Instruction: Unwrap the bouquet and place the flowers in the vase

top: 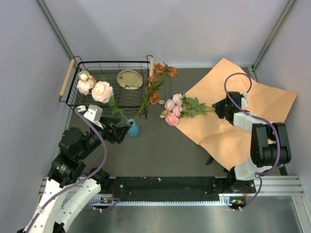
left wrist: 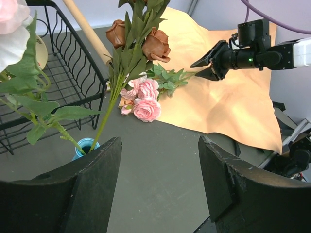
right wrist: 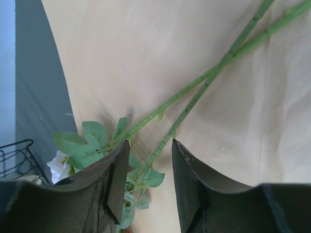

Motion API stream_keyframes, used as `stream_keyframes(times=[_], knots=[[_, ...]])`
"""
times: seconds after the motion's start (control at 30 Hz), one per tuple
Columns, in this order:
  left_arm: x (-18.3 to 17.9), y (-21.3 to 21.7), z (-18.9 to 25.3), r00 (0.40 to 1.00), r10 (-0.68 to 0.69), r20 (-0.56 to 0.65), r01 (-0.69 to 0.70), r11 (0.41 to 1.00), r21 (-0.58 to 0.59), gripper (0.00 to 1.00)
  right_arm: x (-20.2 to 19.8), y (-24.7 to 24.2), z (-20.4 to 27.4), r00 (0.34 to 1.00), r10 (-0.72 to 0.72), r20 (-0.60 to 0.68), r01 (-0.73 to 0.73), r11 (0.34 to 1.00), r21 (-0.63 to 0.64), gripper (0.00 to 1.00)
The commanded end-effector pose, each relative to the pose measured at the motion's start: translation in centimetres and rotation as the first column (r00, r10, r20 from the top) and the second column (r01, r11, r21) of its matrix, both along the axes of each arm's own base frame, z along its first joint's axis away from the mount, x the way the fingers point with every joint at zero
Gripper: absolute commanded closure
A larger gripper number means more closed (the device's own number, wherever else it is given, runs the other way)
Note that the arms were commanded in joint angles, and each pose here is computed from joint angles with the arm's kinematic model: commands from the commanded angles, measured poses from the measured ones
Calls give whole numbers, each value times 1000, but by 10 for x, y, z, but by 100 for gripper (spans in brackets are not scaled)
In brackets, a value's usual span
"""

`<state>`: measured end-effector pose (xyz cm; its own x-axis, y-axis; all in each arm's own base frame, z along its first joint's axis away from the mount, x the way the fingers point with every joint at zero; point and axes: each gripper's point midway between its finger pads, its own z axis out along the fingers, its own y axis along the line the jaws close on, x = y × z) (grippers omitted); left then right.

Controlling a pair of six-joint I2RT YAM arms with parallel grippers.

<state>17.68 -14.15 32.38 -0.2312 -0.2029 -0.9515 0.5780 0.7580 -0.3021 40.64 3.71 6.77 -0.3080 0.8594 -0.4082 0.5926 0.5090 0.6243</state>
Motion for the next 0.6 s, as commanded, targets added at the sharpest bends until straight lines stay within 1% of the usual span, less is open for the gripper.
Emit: stream_keyframes(times=[0.0, 0.2, 0.27, 0.3, 0.43, 0.47, 0.5, 0.57], knots=[[-3, -5, 18, 997, -36, 64, 37, 999, -8, 31, 7, 4, -4, 990, -137, 10, 134, 979, 156, 59], [-2, -4, 18, 997, -32, 65, 33, 999, 0, 31, -1, -8, -25, 971, -234, -44, 238, 960, 150, 61], [-1, -4, 18, 997, -31, 65, 31, 1000, 0, 31, 1, -8, -33, 970, -236, -60, 242, 960, 141, 63], [-2, -3, 18, 997, -29, 65, 29, 1000, 0, 31, 5, -8, -33, 970, -237, -59, 243, 960, 141, 67], [-2, -3, 19, 997, -29, 65, 29, 1000, -3, 31, 12, -3, -42, 971, -230, -62, 238, 956, 172, 72], [-2, -3, 18, 998, -28, 64, 28, 1000, -3, 31, 13, -3, -43, 970, -235, -63, 243, 953, 182, 75], [-2, -3, 20, 997, -29, 65, 29, 1000, -3, 31, 13, 0, -46, 972, -227, -68, 236, 953, 189, 86], [-3, -2, 21, 997, -26, 68, 26, 1000, -3, 31, 13, 2, -41, 973, -224, -53, 230, 950, 212, 93]])
